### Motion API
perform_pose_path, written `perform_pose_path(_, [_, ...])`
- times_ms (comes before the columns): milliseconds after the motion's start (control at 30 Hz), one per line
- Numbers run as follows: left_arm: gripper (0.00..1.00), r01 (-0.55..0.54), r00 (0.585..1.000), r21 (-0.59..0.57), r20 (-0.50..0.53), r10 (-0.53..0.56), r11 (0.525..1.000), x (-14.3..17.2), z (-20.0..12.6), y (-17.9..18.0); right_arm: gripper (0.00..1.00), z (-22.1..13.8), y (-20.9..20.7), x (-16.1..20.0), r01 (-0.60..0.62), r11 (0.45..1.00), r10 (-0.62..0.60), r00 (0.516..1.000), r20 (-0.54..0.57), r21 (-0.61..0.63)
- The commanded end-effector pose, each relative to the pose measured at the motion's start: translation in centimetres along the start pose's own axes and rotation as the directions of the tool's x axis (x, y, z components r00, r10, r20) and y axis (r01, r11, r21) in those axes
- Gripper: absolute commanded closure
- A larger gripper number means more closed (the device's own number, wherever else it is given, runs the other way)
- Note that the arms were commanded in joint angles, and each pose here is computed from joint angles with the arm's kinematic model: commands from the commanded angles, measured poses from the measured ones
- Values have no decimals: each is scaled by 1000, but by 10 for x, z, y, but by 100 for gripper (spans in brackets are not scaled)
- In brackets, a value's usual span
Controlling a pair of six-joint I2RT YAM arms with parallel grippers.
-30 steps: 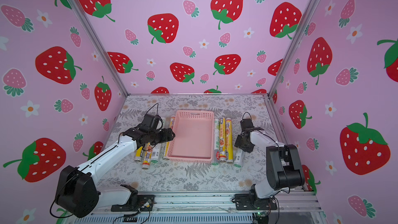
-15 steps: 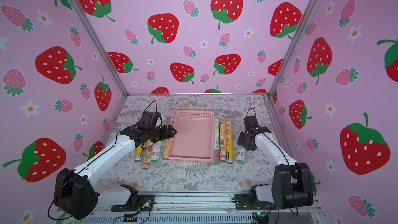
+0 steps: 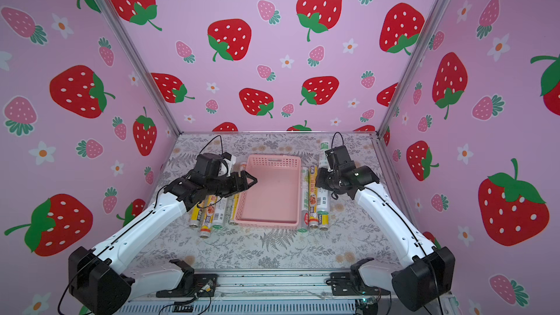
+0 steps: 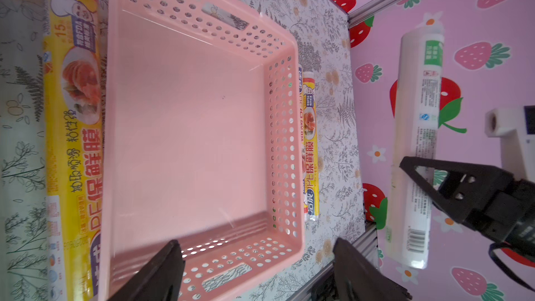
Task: Put the plastic wrap into the basket
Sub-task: Pick up the plastic wrap from the center of the board, then place the plastic wrap in the basket.
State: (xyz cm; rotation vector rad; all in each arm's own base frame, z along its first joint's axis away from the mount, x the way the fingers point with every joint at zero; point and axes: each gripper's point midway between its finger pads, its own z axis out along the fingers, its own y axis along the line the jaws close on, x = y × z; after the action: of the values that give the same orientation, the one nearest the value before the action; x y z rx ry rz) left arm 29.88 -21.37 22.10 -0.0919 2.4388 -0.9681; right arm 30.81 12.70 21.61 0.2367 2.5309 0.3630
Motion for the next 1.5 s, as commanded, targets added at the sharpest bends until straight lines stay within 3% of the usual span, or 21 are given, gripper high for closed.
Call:
perform_pose_path(0, [15,32,998,75,50,-36,997,-8,-1,-20,83,-6,38,-27,-35,993,47,992,115,-109])
perform_pose_path(200, [15,33,997,46,70,-36,998,-5,1,-16,83,18,73,-19,-16,991,26,997,71,-132])
perform_pose_path(500, [15,30,995,-55,100,-24,998,0,-2,9,86,56,93,0,-37,994,41,998,42,-103])
perform_pose_path(900, [14,27,997,-137,75,-17,990,10,7,33,90,90,105,29,-17,999,16,1000,-15,-51])
perform_pose_path(1467, [14,26,997,-145,80,-14,989,10,5,35,91,122,96,53,49,997,-46,997,-60,56])
